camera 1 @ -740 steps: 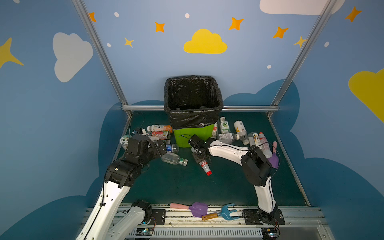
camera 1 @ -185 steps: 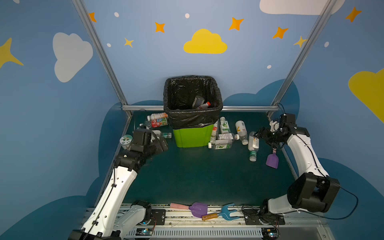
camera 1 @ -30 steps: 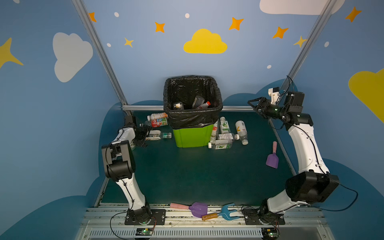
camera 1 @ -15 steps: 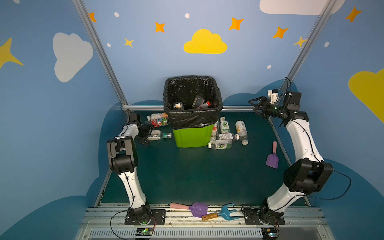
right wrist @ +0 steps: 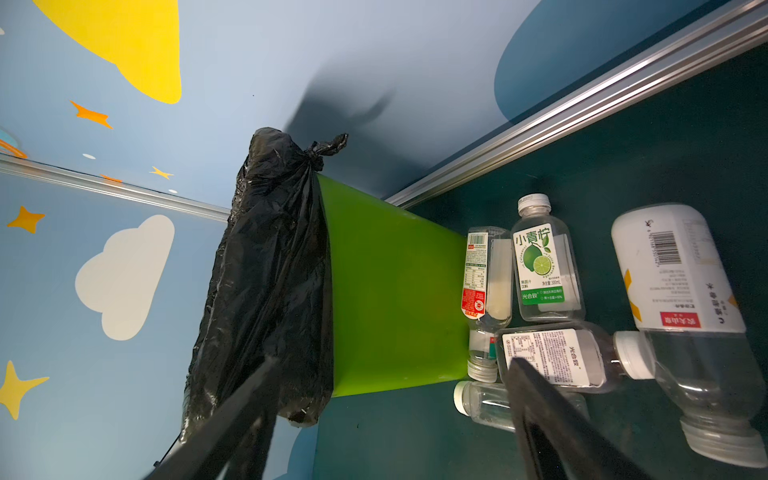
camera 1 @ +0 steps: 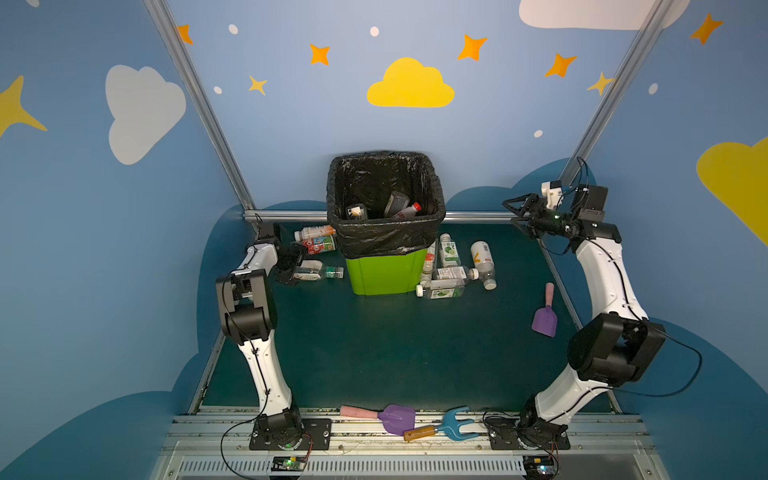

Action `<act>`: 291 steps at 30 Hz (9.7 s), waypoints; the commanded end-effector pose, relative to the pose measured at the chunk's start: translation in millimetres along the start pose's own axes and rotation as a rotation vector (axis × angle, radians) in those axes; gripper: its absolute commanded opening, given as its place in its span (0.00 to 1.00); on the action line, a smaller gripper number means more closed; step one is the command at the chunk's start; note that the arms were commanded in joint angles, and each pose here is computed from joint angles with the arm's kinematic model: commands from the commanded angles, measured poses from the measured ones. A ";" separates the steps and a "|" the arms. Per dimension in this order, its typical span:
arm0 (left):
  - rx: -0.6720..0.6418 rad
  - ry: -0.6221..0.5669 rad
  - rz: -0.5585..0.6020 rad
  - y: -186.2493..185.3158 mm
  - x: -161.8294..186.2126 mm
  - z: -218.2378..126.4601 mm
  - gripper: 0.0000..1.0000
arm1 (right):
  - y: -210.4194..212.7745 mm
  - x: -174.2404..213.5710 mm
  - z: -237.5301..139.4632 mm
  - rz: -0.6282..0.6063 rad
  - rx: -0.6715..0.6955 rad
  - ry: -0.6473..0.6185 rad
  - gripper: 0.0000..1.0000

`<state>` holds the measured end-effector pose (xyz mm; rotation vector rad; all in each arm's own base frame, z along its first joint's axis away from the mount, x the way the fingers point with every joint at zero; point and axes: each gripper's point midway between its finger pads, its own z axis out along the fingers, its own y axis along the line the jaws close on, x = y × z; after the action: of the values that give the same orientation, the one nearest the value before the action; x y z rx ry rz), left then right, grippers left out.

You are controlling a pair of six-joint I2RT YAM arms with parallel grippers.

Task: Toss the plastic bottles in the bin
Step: 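Close the left gripper on the large clear bottle and lift it, then swing the clear bottle over the bin and open the left gripper, then lower the left arm back while the right gripper descends onto the white barcode bottle, then close the right gripper on the white barcode bottle and lift it, then move the white bottle over the bin and open the right gripper, then draw the right arm back while the left gripper descends onto the red Qoo bottle, then close the left gripper on the red Qoo bottle and lift it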

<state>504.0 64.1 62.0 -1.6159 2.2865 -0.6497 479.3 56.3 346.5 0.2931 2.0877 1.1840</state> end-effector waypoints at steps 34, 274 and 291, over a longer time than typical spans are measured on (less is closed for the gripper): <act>0.118 -0.101 0.139 -23.2 1.8 -82.6 0.65 | 7.9 -0.4 -30.1 -0.018 0.015 -0.063 0.84; -0.019 -0.089 -0.033 -40.9 -9.2 31.4 0.57 | -34.4 -44.5 -37.9 0.086 0.009 -0.142 0.87; 0.233 -0.234 0.171 -58.4 4.2 -129.0 0.55 | -22.8 -32.1 -50.7 0.065 0.023 -0.166 0.87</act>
<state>490.3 64.3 147.6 -1.4500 2.1406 -0.6105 482.4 -9.0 338.6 0.5051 1.9973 1.1620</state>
